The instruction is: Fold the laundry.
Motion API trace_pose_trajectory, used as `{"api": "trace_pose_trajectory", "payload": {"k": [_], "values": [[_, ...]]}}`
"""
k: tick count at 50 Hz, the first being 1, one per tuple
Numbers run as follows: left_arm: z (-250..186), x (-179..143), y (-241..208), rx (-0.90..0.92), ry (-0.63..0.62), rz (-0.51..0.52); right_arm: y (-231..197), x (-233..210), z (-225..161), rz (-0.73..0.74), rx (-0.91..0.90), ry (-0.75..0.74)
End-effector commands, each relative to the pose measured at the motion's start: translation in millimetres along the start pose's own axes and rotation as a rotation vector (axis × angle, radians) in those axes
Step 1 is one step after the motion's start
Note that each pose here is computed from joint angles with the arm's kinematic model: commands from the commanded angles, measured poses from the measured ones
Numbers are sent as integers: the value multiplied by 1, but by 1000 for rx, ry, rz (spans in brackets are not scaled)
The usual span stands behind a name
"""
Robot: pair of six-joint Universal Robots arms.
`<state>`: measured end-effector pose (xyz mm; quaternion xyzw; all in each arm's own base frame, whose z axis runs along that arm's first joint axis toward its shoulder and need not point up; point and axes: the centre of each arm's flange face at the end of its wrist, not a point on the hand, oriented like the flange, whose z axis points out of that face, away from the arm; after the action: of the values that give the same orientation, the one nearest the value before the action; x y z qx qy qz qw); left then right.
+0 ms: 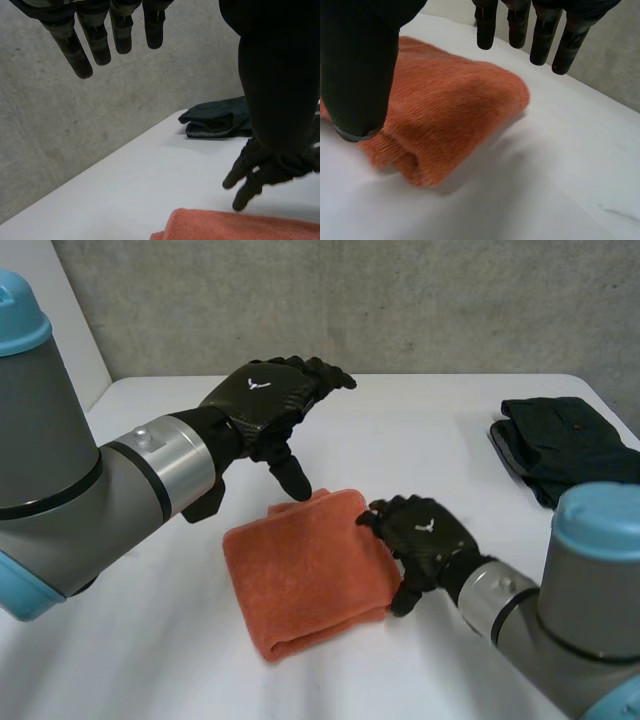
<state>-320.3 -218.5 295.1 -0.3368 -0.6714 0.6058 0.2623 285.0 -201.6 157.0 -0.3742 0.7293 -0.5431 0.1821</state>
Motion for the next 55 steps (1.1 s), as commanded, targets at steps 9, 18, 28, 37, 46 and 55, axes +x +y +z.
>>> {"api": "trace_pose_trajectory", "payload": {"k": [9, 18, 28, 37, 46, 55], "values": [[2, 0, 3, -4, -1, -3, 20, -42, 15, -161, 47, -107], [2, 0, 4, -9, 0, -6, 26, -50, 31, -218, 65, -120], [1, 1, 7, -18, 1, -11, 24, -45, 51, -237, 97, -95], [1, 1, 11, -30, 2, -15, 26, -41, 64, -288, 92, -54], [1, 0, 11, -29, -4, -19, 19, -35, 75, -303, 117, -17], [0, 0, 11, -30, -4, -21, 13, -26, 86, -307, 120, 48]]}}
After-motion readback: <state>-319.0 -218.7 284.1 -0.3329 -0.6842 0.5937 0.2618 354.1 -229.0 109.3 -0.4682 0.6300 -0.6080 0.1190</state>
